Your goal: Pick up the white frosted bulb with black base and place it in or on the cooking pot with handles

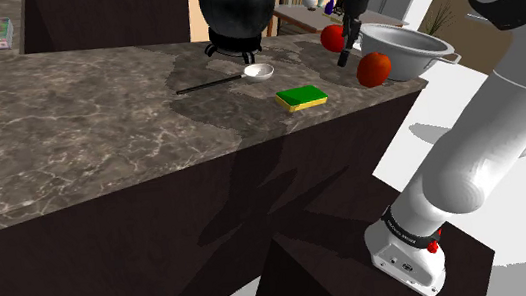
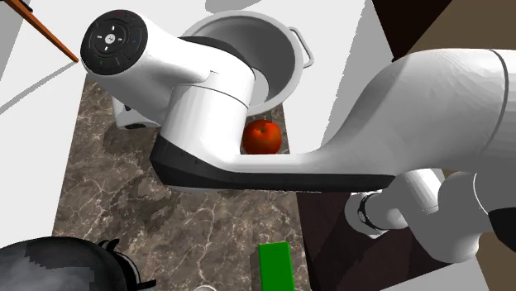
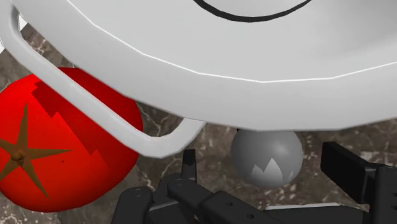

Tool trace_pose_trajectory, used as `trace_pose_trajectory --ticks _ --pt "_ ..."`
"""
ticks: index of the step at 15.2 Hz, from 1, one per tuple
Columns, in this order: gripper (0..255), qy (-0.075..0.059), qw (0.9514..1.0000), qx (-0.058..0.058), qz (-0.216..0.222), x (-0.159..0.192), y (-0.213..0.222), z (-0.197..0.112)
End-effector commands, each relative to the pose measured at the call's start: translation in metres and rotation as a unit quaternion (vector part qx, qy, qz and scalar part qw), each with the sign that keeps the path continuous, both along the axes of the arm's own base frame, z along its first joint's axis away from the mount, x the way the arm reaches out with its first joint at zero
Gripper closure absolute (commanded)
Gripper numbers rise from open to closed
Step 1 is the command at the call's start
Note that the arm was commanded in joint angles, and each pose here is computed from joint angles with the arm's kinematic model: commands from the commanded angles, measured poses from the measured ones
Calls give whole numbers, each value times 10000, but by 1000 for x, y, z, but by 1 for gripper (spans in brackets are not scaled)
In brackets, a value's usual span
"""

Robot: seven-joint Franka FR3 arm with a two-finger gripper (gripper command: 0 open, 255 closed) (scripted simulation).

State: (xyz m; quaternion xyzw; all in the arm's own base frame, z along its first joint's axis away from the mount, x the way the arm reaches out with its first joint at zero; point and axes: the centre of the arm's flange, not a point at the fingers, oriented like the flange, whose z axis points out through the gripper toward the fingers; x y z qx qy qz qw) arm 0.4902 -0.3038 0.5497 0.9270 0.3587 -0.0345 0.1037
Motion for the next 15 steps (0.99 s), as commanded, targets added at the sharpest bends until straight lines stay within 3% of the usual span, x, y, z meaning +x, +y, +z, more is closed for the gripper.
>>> trace_pose_trajectory --ticks 1,10,15 --pt "255 28 10000 -1 -29 -1 -3 -3" --pt "255 27 10000 -1 -29 -1 -3 -3" --pt "255 27 10000 -1 -29 -1 -3 23"
